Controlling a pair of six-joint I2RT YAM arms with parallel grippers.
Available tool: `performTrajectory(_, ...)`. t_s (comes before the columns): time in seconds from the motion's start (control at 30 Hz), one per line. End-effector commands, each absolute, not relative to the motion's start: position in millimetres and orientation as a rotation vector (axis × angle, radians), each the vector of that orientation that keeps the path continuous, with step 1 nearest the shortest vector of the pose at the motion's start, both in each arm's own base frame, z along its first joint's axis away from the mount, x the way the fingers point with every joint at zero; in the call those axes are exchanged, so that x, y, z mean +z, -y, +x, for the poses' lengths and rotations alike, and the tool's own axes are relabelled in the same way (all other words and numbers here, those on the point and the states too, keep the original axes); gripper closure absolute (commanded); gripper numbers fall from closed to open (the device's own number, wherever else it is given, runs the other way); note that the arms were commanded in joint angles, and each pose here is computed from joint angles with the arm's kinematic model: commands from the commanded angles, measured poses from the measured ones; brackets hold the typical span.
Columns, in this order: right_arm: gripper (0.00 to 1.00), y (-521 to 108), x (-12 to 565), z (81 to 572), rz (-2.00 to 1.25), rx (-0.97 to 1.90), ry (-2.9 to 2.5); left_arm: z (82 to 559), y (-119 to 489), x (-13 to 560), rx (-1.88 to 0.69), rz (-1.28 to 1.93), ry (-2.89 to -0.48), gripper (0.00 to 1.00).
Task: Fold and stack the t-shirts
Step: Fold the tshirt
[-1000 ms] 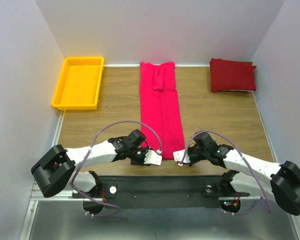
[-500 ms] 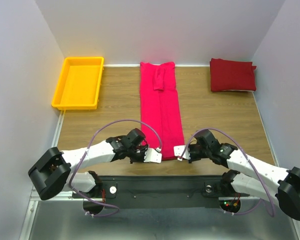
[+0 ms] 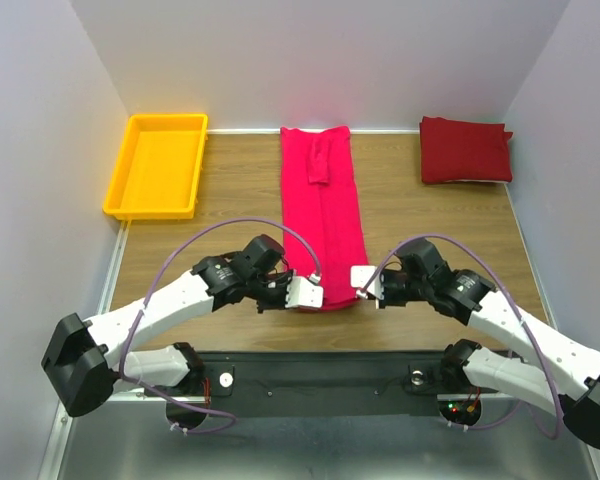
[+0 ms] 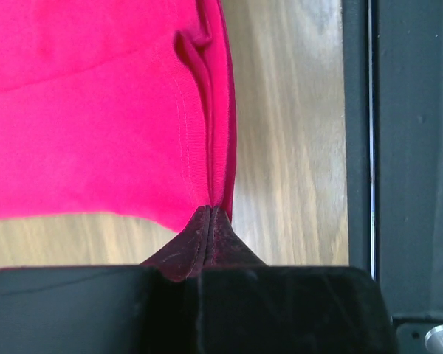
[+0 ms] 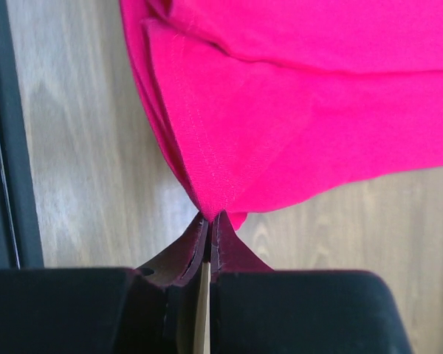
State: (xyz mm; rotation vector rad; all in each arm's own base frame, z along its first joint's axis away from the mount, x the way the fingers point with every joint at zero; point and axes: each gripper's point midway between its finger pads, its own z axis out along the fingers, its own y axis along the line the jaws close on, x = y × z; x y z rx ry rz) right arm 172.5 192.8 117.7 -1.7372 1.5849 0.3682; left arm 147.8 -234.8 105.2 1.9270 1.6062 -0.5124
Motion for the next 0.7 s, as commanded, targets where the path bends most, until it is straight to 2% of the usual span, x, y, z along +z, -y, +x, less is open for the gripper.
performTrajectory(0.0,0.99,-194,150,172,-1.680,0.375,-1.602,143,229,135,-0.535,1.919,-1.584,1.00)
performTrajectory(0.13,0.99,-191,165,161,-1.706,0.409,-1.596,124,227,146,-0.625,1.960,-1.571,1.00)
performTrajectory(0.4,0.99,-184,169,105,-1.800,0.632,-1.580,76,222,150,-0.813,2.086,-1.515,1.00)
performTrajectory(0.53,0.99,-187,165,118,-1.782,0.593,-1.610,79,226,154,-0.852,2.117,-1.538,1.00)
performTrajectory(0.67,0.99,-189,157,142,-1.801,0.486,-1.632,120,226,154,-0.819,2.063,-1.568,1.00)
